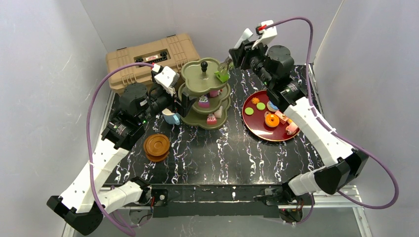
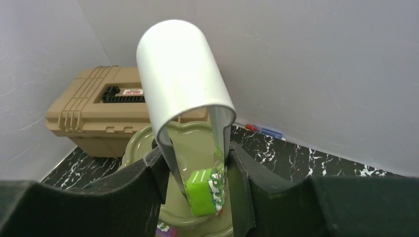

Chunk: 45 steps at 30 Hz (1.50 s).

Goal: Serve the afternoon tea
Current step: Place the desert on the desert table.

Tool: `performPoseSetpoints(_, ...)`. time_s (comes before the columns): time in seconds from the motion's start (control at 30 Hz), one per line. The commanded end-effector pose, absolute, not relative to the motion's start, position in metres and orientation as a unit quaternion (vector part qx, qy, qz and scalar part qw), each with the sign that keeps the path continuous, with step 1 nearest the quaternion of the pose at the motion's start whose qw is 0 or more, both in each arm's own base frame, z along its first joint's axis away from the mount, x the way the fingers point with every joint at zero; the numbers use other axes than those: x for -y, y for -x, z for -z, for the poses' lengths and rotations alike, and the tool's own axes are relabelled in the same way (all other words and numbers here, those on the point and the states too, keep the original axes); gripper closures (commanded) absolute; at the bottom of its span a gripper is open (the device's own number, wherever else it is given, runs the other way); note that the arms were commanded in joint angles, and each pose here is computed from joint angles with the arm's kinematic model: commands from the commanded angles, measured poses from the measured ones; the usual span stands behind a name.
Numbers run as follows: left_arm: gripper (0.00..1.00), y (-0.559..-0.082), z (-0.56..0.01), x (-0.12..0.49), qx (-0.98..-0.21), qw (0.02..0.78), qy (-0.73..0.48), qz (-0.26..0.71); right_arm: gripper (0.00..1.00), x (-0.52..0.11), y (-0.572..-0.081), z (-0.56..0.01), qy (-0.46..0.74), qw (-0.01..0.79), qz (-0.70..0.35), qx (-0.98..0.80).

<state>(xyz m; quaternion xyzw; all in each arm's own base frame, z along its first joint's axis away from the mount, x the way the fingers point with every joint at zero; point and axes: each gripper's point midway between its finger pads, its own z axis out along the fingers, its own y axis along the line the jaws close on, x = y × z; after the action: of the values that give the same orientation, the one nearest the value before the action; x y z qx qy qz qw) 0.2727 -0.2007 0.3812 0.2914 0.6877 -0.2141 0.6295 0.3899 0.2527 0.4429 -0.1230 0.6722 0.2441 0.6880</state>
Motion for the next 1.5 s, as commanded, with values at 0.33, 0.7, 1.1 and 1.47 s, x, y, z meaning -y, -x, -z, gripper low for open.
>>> performPoseSetpoints(0.33,0.02,-0.267,-0.398,0.199,-0.671,0.646,-0.287,0.224,0.54,-0.241,-0.381,-0.498,0.096,0.732,-0.286,-0.61)
performPoseSetpoints(0.7,0.02,-0.268,-0.397,0.197,-0.672,0.648,-0.285,0.219,0.57,-0.258,-0.4,-0.491,0.089,0.727,-0.307,-0.608)
performPoseSetpoints(1.1,0.02,-0.268,-0.4,0.198,-0.67,0.648,-0.285,0.223,0.43,-0.261,-0.399,-0.484,0.091,0.717,-0.315,-0.615)
performPoseSetpoints(1.47,0.02,-0.268,-0.399,0.199,-0.67,0.647,-0.286,0.223,0.46,-0.24,-0.392,-0.516,0.079,0.744,-0.293,-0.595)
